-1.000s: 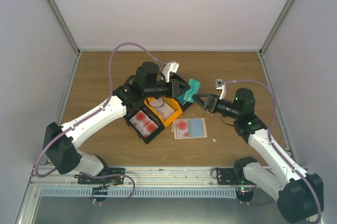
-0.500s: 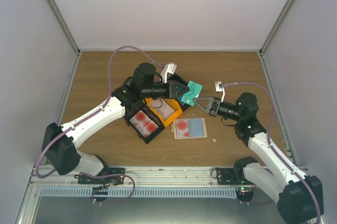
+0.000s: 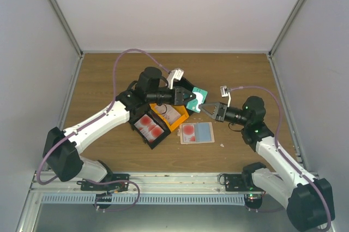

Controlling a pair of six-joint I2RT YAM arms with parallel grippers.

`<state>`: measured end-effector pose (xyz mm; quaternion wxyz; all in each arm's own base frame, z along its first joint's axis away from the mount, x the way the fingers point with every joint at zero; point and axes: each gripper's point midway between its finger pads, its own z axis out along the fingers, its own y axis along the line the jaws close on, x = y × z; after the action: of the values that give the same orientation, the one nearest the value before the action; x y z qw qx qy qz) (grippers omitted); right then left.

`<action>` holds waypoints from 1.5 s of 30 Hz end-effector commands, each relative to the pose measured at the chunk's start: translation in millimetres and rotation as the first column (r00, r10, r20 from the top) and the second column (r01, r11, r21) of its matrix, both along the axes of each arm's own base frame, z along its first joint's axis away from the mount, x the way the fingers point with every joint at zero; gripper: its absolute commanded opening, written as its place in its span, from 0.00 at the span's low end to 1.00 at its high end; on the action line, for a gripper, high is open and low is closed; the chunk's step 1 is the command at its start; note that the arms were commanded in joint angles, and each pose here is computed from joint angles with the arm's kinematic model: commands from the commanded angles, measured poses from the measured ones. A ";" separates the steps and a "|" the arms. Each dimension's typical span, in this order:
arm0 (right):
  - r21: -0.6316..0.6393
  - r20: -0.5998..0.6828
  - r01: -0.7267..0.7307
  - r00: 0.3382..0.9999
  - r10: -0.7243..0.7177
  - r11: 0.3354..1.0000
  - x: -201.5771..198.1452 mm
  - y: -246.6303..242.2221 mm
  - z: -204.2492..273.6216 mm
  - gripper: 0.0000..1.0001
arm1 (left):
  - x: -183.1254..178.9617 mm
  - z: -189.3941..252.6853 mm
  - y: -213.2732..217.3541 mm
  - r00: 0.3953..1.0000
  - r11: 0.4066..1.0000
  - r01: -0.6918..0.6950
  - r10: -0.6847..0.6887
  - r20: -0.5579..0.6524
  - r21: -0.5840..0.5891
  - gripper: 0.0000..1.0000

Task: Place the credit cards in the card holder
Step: Pick up the credit card from the storage box.

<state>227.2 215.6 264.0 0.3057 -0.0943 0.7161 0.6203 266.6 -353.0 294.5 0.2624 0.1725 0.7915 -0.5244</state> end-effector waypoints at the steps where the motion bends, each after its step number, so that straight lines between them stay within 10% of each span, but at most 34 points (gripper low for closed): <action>1: 0.031 0.005 -0.015 1.000 0.014 0.999 -2.9 0.5 2.9 0.00 | -26.1 8.5 -5.7 0.993 0.993 0.113 -0.112 0.031 -0.026 0.26; 13: 0.056 0.032 -0.082 0.996 0.080 0.995 -13.9 3.8 7.5 0.01 | -22.5 -7.7 5.2 0.997 0.997 0.066 -0.067 0.033 0.028 0.33; 38: 0.021 -0.019 -0.140 0.990 0.140 0.990 -22.8 6.2 -13.2 0.01 | -25.9 -10.0 4.1 0.993 0.993 0.119 -0.119 0.011 -0.026 0.00; 45: -0.085 -0.049 -0.048 0.998 0.044 0.995 -13.0 -0.6 -36.3 0.52 | -13.3 -35.7 13.7 1.000 0.999 0.010 -0.009 -0.029 0.042 0.00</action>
<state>210.1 220.4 243.6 0.2553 -0.1163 0.7182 0.6368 242.1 -343.1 274.5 0.2273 0.1997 0.7907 -0.5322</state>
